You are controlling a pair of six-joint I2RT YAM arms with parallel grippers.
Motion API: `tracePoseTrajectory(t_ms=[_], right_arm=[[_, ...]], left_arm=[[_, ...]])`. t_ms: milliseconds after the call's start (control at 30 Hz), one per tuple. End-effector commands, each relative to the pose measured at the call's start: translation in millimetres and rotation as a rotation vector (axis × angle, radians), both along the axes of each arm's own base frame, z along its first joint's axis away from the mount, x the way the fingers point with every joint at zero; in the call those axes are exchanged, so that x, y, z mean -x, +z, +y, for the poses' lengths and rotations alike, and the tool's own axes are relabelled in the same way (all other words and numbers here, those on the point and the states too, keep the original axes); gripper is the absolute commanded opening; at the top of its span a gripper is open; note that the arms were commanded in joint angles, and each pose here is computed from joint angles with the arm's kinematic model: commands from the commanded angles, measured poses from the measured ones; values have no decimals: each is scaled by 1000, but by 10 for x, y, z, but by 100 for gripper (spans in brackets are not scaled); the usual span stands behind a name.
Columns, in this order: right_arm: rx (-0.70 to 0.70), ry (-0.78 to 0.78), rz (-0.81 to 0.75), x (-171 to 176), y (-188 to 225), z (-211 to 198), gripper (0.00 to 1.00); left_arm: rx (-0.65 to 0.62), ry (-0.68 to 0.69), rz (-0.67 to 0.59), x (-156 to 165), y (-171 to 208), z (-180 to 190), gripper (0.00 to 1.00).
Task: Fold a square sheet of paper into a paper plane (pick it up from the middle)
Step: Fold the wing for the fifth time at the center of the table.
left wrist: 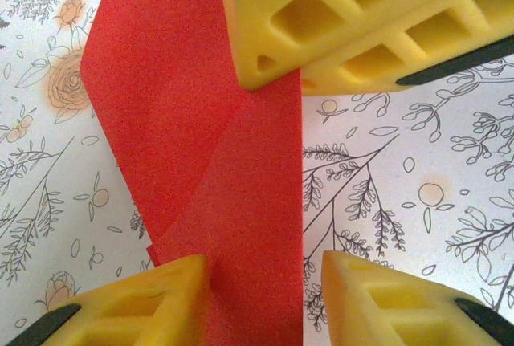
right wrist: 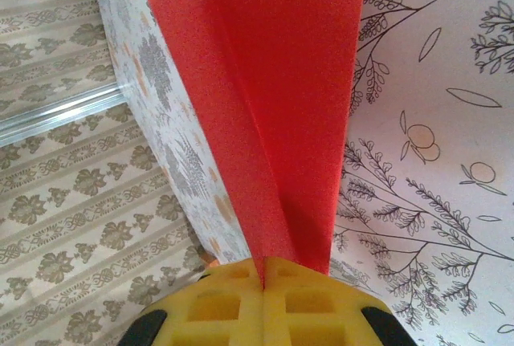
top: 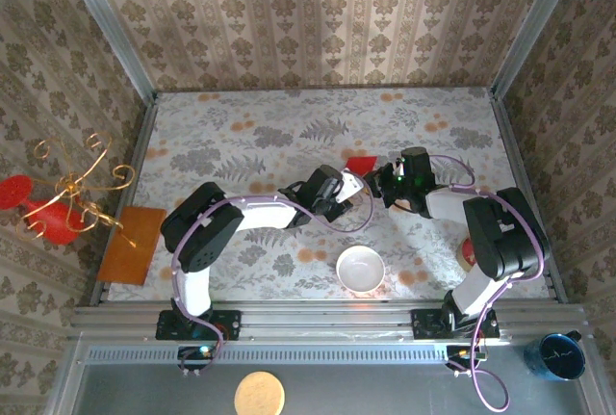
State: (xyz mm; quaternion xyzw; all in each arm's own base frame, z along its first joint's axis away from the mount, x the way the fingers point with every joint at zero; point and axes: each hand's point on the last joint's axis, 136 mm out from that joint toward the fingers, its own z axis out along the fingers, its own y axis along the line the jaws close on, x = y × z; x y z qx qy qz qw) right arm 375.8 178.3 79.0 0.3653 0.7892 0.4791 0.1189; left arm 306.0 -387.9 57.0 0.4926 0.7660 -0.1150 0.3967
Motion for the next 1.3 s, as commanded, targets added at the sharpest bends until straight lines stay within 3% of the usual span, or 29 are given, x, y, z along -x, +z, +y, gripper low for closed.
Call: tracePoseTrajectory(t_ms=[0, 267, 367, 433, 533, 600, 900, 1267], right_arm=[[-36, 17, 0, -6, 55, 40, 2], [-28, 25, 13, 9, 1, 33, 9], [-12, 32, 17, 23, -9, 9, 28], [12, 35, 8, 23, 9, -42, 46], [68, 54, -13, 20, 71, -132, 62], [105, 56, -35, 14, 120, -208, 67], [245, -9, -50, 96, 167, -665, 70], [267, -34, -19, 192, 36, -819, 69]], left_arm=[[-2, -11, 7, -12, -81, 9, 37], [12, -2, 32, -40, -112, 19, 25], [19, 2, 40, -59, -113, 28, 22], [24, 4, 48, -62, -118, 36, 21], [29, 2, 63, -52, -140, 40, 19], [32, -2, 76, -44, -156, 41, 18], [41, -84, 215, 106, -271, -29, 15], [35, -113, 334, 155, -342, -57, 12]])
